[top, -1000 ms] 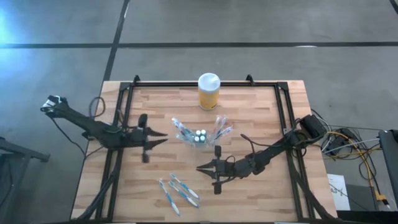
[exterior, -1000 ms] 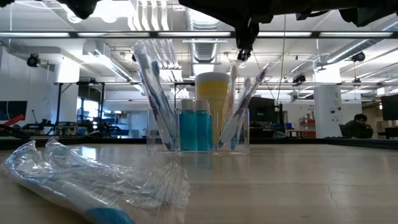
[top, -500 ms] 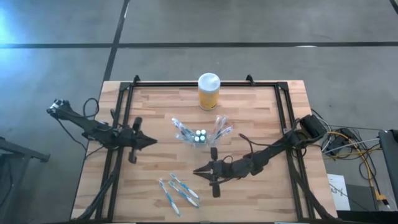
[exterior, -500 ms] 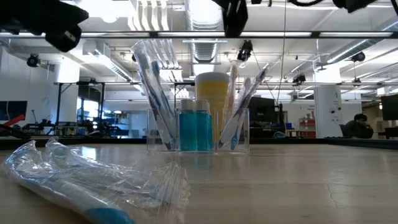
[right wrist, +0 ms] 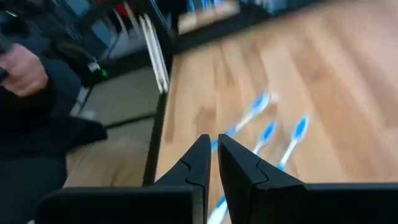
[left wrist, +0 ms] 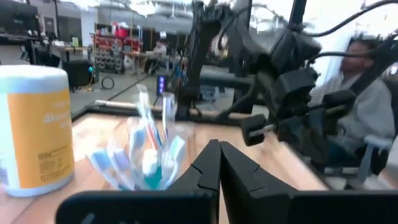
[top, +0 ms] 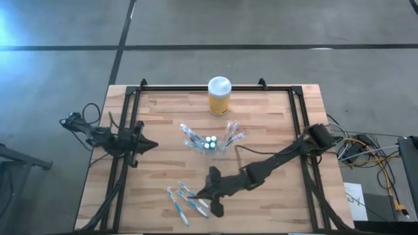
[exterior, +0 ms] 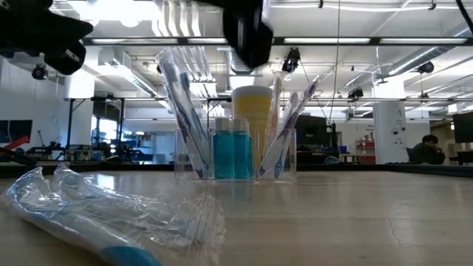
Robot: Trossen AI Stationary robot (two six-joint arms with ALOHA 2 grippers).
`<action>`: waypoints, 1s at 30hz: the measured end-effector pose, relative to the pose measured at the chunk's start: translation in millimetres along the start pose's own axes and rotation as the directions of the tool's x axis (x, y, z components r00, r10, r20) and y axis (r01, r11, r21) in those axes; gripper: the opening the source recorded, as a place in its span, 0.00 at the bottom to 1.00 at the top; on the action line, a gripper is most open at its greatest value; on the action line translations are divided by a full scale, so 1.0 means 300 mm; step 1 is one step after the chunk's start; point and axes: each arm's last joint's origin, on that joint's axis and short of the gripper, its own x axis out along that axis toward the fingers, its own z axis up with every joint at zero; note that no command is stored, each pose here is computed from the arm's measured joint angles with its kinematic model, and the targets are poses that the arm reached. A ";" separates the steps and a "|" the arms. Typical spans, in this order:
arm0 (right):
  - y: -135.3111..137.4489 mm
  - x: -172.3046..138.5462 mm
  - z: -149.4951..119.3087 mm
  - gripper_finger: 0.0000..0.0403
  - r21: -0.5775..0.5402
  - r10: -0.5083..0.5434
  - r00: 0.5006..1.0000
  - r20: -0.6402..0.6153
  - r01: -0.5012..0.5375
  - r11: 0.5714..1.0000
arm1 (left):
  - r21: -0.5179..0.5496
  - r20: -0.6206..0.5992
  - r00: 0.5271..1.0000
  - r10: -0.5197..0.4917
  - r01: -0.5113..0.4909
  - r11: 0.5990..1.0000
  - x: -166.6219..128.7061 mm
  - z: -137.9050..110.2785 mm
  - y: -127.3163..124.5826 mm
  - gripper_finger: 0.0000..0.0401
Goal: Pick & Place toothbrushing station
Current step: Put the blue toothbrush into the transparent organizer
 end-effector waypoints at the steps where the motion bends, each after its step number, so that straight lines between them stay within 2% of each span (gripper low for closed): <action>1: -0.009 0.020 -0.010 0.07 0.019 -0.013 0.998 -0.056 0.014 1.000 | 0.004 -0.008 1.000 0.000 0.000 1.000 0.001 -0.006 0.000 0.02; 6: -0.020 0.156 -0.036 0.08 0.031 0.002 0.967 -0.255 0.006 0.999 | -0.004 -0.016 1.000 0.017 -0.017 1.000 0.006 -0.012 0.000 0.05; 8: -0.007 0.206 -0.025 0.10 0.039 0.047 0.959 -0.281 -0.037 0.999 | -0.007 -0.017 1.000 0.015 -0.015 1.000 0.007 -0.012 -0.001 0.06; 11: 0.006 0.257 -0.002 0.17 0.032 0.058 0.946 -0.318 -0.051 0.998 | -0.011 -0.017 1.000 0.016 -0.016 1.000 0.007 -0.011 -0.001 0.06; 18: -0.017 0.300 0.054 0.35 -0.027 -0.103 0.912 -0.398 0.101 0.995 | -0.020 -0.014 1.000 0.025 -0.026 0.999 0.012 -0.012 -0.002 0.06; 24: -0.087 0.332 0.073 0.40 0.028 -0.148 0.888 -0.436 0.178 0.984 | -0.032 -0.012 1.000 0.027 -0.028 0.999 0.013 -0.012 -0.002 0.06; 30: -0.154 0.352 0.036 0.43 0.050 -0.186 0.857 -0.480 0.238 0.970 | -0.031 -0.014 1.000 0.028 -0.028 0.999 0.014 -0.012 -0.003 0.06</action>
